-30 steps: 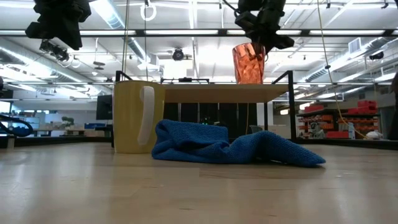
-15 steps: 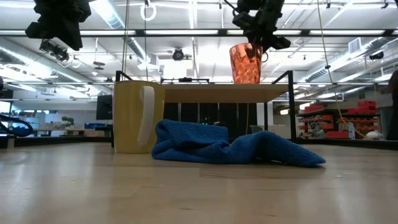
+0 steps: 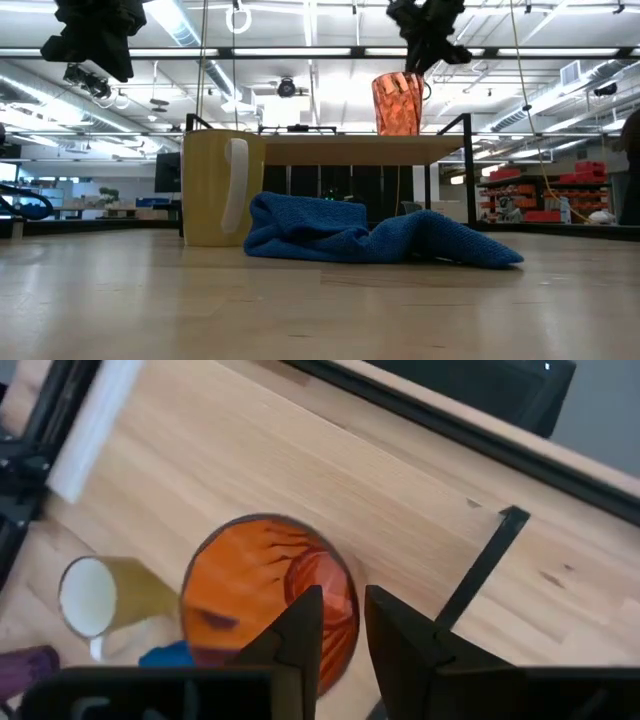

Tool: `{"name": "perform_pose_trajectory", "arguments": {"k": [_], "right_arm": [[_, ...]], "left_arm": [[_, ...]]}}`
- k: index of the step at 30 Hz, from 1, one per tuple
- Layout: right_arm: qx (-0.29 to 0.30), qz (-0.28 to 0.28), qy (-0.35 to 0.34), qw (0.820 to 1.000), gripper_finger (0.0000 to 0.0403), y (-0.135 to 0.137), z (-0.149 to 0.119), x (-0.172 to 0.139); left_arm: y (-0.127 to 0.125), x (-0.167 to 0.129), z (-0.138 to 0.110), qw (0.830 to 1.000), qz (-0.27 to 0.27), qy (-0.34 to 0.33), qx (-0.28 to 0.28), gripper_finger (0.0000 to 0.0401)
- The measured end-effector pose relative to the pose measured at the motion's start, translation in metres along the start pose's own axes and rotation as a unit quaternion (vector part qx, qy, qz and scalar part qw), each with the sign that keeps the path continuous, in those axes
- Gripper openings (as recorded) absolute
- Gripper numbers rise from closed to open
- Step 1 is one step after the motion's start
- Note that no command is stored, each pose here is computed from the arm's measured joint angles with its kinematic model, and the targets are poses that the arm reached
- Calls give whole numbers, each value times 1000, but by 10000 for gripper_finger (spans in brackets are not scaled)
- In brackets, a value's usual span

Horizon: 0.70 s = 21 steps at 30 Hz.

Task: Stack small to large cups/mugs on shelf
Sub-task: Put the orange cup on the shelf

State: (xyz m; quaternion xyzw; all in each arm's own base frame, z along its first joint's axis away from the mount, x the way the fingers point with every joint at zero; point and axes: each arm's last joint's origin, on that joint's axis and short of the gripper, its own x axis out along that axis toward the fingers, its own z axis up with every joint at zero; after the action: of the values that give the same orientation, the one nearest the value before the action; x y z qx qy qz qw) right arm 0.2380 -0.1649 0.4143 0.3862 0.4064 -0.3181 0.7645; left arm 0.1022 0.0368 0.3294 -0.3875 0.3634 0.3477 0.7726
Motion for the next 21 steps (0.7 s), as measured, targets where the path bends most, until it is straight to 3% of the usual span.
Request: {"name": "perform_pose_trajectory", "arguments": {"k": [4, 9, 13, 17, 21], "right_arm": [[-19, -3, -12, 1000, 83, -4, -15, -29], [-23, -76, -22, 997, 76, -16, -44, -61], [-31, -62, -52, 996, 64, -13, -68, -73], [-16, -109, -55, 992, 44, -19, -81, -50], [-24, -77, -36, 996, 20, -23, -86, -10]], "left_arm": [[0, 0, 0, 1000, 0, 0, 0, 60], [0, 0, 0, 1000, 0, 0, 0, 66], [0, 0, 0, 1000, 0, 0, 0, 64], [0, 0, 0, 1000, 3, -3, 0, 59], [0, 0, 0, 1000, 4, -4, 0, 58]]}}
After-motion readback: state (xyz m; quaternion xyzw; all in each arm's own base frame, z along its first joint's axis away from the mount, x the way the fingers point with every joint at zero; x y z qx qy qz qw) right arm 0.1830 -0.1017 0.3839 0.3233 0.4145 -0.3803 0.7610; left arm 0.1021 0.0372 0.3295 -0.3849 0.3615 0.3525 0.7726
